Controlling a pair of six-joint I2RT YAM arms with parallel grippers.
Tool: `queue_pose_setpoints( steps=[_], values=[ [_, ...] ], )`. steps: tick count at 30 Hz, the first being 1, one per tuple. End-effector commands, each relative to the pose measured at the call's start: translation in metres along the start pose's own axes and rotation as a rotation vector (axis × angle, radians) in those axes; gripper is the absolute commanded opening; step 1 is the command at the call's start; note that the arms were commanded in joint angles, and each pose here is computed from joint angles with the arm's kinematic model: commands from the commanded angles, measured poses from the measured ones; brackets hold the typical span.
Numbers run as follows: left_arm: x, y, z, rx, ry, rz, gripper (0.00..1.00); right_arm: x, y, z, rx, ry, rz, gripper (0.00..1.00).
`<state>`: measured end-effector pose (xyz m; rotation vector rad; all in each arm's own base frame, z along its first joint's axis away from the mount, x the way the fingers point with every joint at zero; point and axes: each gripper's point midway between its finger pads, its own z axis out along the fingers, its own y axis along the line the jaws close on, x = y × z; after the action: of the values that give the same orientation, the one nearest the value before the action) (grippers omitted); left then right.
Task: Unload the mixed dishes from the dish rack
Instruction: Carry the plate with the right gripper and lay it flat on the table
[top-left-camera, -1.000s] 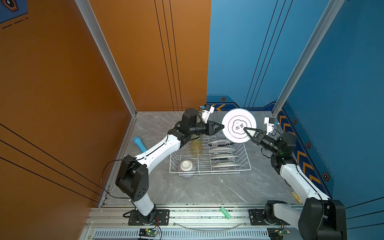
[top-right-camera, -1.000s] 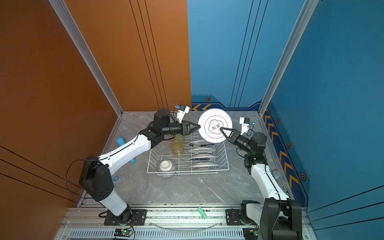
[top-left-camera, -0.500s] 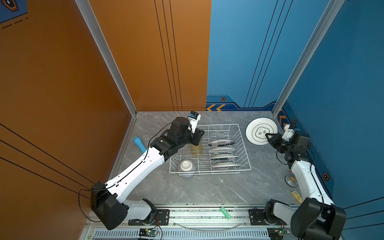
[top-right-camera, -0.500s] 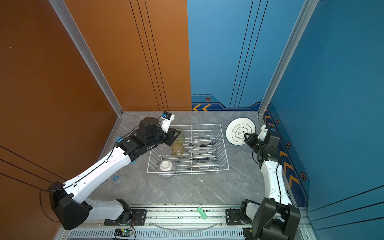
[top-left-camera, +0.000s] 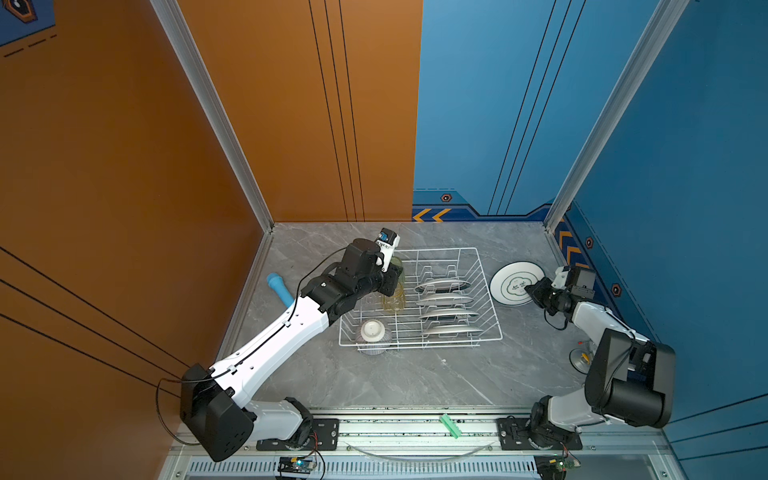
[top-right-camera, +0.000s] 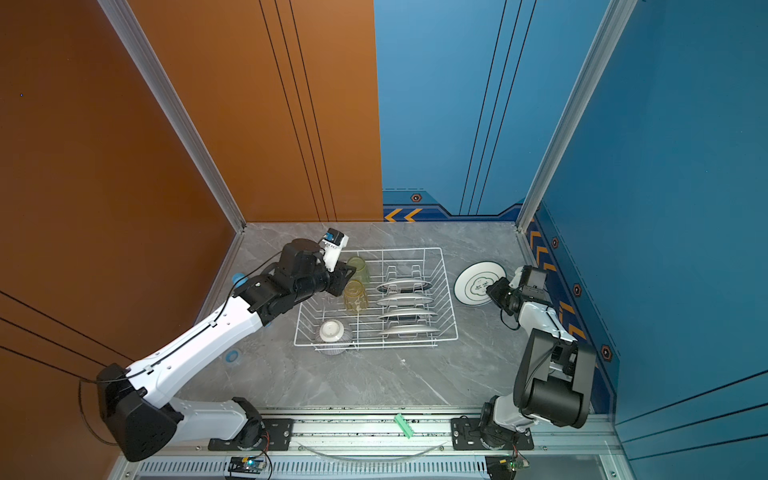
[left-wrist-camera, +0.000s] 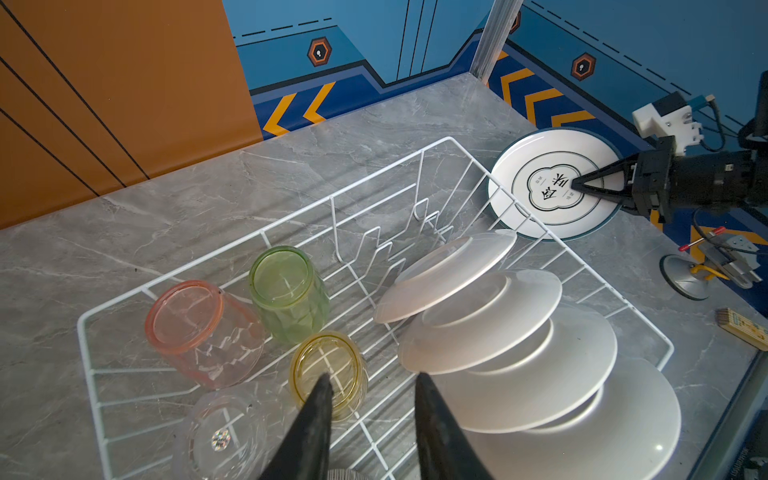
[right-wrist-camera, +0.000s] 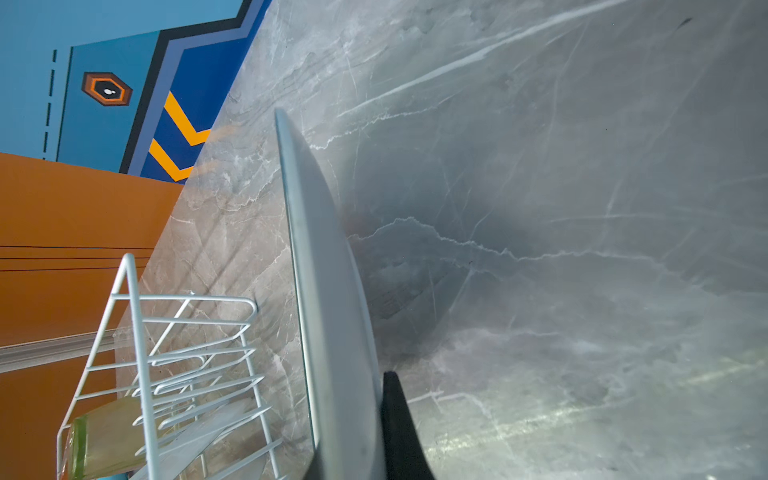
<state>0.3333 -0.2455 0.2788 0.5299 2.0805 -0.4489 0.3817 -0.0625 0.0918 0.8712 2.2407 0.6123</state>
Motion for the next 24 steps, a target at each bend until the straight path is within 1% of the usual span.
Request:
queue_pose_setpoints(
  steps=[1,8,15,18,20,24],
  values=[
    [0.008,-0.002,0.004,-0.008,0.026,0.031,0.35,-0.011,0.002,0.009,-0.033,-0.027,0.01,0.0],
    [0.008,-0.01,0.007,0.005,0.035,0.062,0.36,0.001,-0.012,0.028,-0.02,0.028,0.043,0.01],
    [0.011,-0.016,0.013,0.003,0.068,0.089,0.37,0.012,-0.036,0.028,0.098,0.071,0.022,0.13],
    [0.011,-0.019,0.016,0.001,0.077,0.104,0.37,0.016,-0.047,0.025,0.16,0.09,0.0,0.21],
    [0.011,-0.022,0.018,0.0,0.086,0.114,0.37,0.019,-0.052,0.024,0.19,0.105,-0.01,0.24],
    [0.012,-0.025,0.021,-0.002,0.097,0.131,0.37,0.025,-0.057,0.025,0.207,0.127,-0.013,0.26]
  ],
)
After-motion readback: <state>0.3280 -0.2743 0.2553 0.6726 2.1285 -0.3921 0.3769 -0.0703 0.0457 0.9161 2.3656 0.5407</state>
